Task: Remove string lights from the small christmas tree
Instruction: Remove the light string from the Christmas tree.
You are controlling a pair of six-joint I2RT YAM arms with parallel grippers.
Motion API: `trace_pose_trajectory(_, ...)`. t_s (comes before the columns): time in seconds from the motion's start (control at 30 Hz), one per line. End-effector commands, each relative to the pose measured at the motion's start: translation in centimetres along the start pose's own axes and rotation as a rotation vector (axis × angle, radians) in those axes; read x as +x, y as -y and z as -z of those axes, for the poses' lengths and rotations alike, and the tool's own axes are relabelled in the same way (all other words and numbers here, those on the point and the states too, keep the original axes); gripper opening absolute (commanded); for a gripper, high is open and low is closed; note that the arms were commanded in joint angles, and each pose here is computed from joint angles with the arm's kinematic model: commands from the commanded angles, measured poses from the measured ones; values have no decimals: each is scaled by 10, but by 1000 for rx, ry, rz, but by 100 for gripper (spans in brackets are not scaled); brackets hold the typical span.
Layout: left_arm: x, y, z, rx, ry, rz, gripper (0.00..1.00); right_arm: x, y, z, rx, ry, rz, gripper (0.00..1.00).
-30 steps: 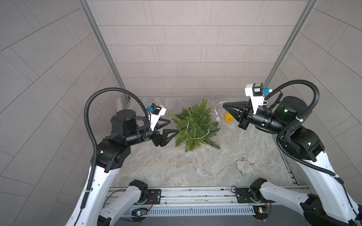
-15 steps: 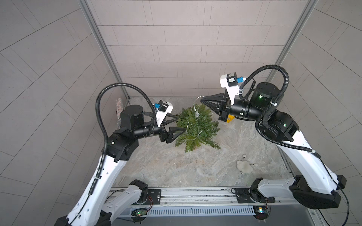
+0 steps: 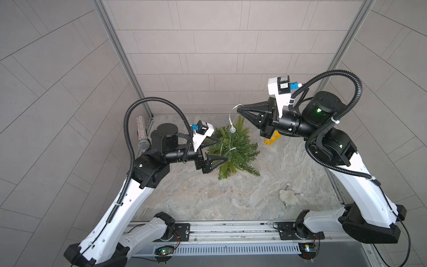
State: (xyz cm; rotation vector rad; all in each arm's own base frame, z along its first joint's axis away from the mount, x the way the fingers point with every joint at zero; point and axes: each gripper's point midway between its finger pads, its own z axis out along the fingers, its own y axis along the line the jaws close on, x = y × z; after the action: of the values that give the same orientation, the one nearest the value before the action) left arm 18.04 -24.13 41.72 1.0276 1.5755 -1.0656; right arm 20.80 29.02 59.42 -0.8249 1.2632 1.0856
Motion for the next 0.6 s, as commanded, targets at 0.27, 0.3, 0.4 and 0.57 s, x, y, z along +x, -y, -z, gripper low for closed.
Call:
trace_pose_trajectory(0.27,-24,5,-7,24,54,-94,92,-9,-9,-16,-60,37,7,0)
trace_pose_trajectory(0.3,-23,3,-9,22,50,-96,91,-10,-9,-16,-60,39,8,0)
trace_pose_trajectory(0.4,-20,4,-11,34,43,-90,85,-12,-8,-17,-59,46,12,0)
trace_pose_trajectory(0.57,-13,-13,-4,-109,24,-94,88,-11,-8,-18,-58,41,16,0)
